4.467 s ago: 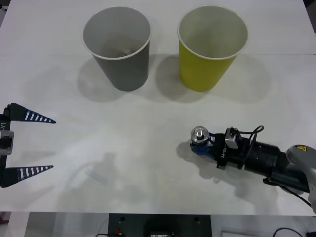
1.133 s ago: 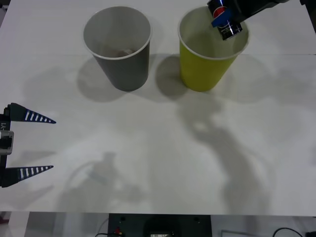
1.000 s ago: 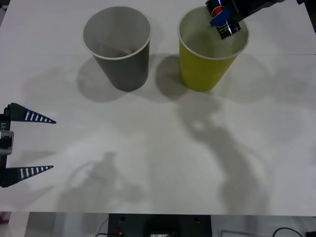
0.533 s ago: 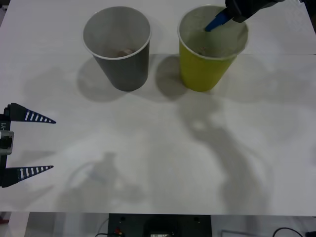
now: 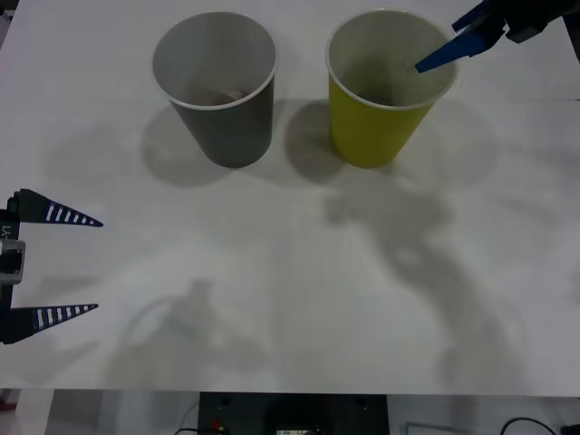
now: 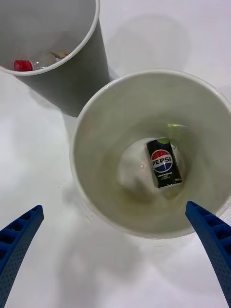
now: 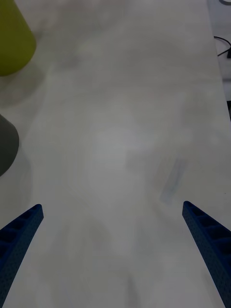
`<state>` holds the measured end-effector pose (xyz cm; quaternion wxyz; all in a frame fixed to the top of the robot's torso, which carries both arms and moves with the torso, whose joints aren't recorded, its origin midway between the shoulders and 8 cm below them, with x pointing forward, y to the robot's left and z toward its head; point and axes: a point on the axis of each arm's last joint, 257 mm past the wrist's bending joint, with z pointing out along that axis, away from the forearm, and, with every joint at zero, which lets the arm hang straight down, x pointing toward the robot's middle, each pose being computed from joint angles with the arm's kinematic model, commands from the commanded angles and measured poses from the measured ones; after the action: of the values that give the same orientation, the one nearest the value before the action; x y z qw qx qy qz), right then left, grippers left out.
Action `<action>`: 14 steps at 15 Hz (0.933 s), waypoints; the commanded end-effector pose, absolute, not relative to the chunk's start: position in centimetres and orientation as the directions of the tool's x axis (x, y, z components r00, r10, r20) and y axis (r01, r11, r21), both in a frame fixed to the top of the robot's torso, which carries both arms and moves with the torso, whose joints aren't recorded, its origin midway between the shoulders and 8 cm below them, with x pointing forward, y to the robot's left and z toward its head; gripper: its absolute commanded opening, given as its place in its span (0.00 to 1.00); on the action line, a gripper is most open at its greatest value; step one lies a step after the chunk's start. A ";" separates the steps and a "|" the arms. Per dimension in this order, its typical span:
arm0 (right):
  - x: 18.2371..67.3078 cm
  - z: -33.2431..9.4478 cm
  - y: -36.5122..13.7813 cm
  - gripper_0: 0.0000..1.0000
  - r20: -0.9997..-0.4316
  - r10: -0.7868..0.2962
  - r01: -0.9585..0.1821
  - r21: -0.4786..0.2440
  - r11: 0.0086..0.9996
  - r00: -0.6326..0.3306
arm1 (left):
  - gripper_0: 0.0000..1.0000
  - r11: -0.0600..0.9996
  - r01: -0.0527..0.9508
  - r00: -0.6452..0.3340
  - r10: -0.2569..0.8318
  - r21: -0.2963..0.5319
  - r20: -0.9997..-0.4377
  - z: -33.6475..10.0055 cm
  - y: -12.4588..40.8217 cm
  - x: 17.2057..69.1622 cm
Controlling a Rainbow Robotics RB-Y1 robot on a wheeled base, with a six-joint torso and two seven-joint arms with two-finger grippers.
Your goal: Put the can into the green bin and the plastic bottle into the gray bin
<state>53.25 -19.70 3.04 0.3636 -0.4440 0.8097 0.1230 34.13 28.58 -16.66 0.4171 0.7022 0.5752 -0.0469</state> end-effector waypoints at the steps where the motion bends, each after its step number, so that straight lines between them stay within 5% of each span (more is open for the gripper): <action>1: 50.0 2.2 -20.7 1.00 -0.719 -0.632 -0.834 -0.134 0.534 -0.289 | 1.00 0.010 0.847 0.334 0.769 0.532 -0.546 -16.7 28.6 34.1; 14: 40.1 -5.7 -26.5 1.00 -0.688 -0.725 -0.908 -0.325 0.264 0.035 | 1.00 0.010 0.847 0.334 0.769 0.532 -0.546 -16.7 28.6 34.1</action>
<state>40.59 -26.26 -5.28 0.4046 -0.5910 0.6881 0.1163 34.13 28.58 -16.66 0.4171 0.7022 0.5752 -0.0469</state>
